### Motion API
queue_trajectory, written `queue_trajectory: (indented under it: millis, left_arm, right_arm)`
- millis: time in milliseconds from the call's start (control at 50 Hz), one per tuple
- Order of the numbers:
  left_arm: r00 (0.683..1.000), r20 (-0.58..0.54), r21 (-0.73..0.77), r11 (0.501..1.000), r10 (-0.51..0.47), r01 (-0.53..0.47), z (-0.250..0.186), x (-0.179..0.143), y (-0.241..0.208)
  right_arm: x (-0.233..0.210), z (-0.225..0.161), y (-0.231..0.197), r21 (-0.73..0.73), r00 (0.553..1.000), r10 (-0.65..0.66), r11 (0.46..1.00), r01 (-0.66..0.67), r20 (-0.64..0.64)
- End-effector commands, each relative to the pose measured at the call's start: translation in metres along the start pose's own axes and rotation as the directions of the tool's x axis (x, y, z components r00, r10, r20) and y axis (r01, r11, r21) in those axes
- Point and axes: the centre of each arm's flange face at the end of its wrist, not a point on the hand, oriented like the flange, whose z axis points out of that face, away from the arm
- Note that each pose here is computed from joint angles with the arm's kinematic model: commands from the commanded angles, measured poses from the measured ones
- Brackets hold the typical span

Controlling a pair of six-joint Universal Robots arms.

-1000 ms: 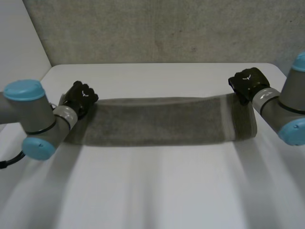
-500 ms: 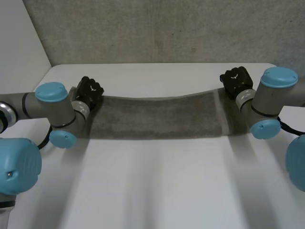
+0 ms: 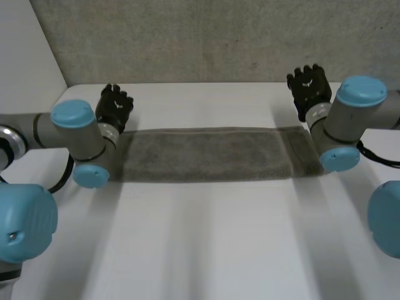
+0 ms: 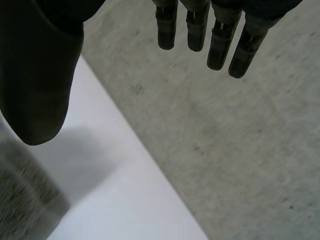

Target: Fold the towel.

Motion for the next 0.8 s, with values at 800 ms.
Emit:
queue_trajectory:
  millis: [800]
  left_arm:
    - [0.9, -0.095, -0.002, 0.904, -0.425, 0.426, -0.169, -0.042, -0.019]
  right_arm:
    - [0.0, -0.105, 0.059, -0.321, 0.953, 0.225, 0.935, -0.152, 0.204]
